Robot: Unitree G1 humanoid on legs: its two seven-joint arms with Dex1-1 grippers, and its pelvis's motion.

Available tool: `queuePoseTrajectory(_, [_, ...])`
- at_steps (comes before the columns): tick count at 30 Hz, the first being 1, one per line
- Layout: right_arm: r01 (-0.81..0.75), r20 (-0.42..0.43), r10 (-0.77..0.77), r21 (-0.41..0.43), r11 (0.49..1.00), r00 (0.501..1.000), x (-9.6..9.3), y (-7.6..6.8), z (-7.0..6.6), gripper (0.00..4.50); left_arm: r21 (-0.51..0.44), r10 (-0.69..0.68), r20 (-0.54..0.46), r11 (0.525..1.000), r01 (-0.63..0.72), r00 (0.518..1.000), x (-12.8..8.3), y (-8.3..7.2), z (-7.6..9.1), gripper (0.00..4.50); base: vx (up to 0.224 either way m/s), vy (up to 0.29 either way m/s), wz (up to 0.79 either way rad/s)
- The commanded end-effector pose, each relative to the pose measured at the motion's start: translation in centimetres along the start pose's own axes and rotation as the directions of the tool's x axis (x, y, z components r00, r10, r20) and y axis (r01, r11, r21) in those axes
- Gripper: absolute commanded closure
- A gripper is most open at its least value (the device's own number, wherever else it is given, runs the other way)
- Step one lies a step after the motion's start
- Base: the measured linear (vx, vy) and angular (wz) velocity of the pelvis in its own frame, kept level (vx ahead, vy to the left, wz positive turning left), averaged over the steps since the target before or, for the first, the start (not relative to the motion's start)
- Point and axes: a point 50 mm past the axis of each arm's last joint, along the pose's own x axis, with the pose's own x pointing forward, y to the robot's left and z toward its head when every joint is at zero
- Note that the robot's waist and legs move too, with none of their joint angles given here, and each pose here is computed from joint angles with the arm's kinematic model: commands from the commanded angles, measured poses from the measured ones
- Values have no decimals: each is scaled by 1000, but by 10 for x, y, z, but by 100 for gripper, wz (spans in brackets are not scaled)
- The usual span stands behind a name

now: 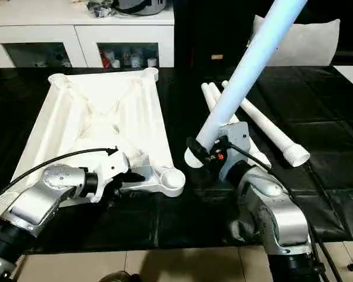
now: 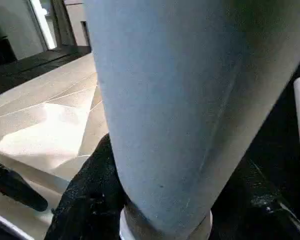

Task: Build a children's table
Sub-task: Insert table leg to table base

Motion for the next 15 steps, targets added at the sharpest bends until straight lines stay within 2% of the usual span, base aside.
queuePoseTrajectory(1, [-5,15,5,-12,1000,1000,2,-1,4,259,-28,-21,27,999,21,999,3,1,5,291,0,0,0])
queuePoseTrajectory(4, [-12,9,12,-15,1000,1000,1,-1,3,259,-45,-27,34,999,28,999,4,1,6,312,0,0,0])
queuePoseTrajectory(10, [-19,-8,19,-30,999,1000,3,0,2,259,6,-17,-58,1000,18,998,4,3,-4,358,0,0,0])
queuePoseTrajectory(15, [-45,-18,45,-18,999,999,5,4,2,259,10,-15,-57,1000,15,998,3,4,-3,393,0,0,0])
